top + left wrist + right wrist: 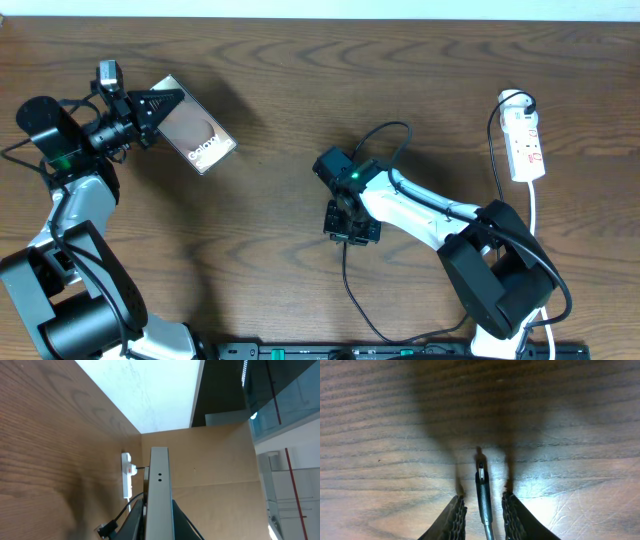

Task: Plug charger to phone and switch on socket
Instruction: 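Lower the right gripper and close it on the cable connector, then lift the connector with the right gripper toward the phone's bottom edge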

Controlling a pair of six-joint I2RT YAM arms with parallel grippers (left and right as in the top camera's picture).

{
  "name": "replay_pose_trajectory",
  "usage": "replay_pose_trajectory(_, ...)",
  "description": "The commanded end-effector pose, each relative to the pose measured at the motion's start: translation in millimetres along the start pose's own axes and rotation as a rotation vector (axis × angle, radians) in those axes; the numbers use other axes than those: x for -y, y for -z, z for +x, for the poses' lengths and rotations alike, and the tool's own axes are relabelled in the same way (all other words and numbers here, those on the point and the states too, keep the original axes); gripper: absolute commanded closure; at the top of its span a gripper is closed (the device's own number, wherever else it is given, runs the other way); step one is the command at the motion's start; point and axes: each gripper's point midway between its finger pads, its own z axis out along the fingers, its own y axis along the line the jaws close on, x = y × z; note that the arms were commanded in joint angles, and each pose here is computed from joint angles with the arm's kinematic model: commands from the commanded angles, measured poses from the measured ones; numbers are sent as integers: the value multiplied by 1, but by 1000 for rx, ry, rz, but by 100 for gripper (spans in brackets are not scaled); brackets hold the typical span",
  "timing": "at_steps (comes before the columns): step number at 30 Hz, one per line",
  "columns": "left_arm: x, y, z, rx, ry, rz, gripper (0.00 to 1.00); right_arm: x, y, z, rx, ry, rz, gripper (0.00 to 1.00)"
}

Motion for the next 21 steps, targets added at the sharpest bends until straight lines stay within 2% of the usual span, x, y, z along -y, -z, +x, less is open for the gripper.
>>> replay_pose_trajectory(1,3,-1,3,-24,-18,7,93,12,-18,-2,-14,-11,54,77)
replay_pose_trajectory(21,3,-1,3,-24,-18,7,93,13,-18,-2,-16,-11,57,92)
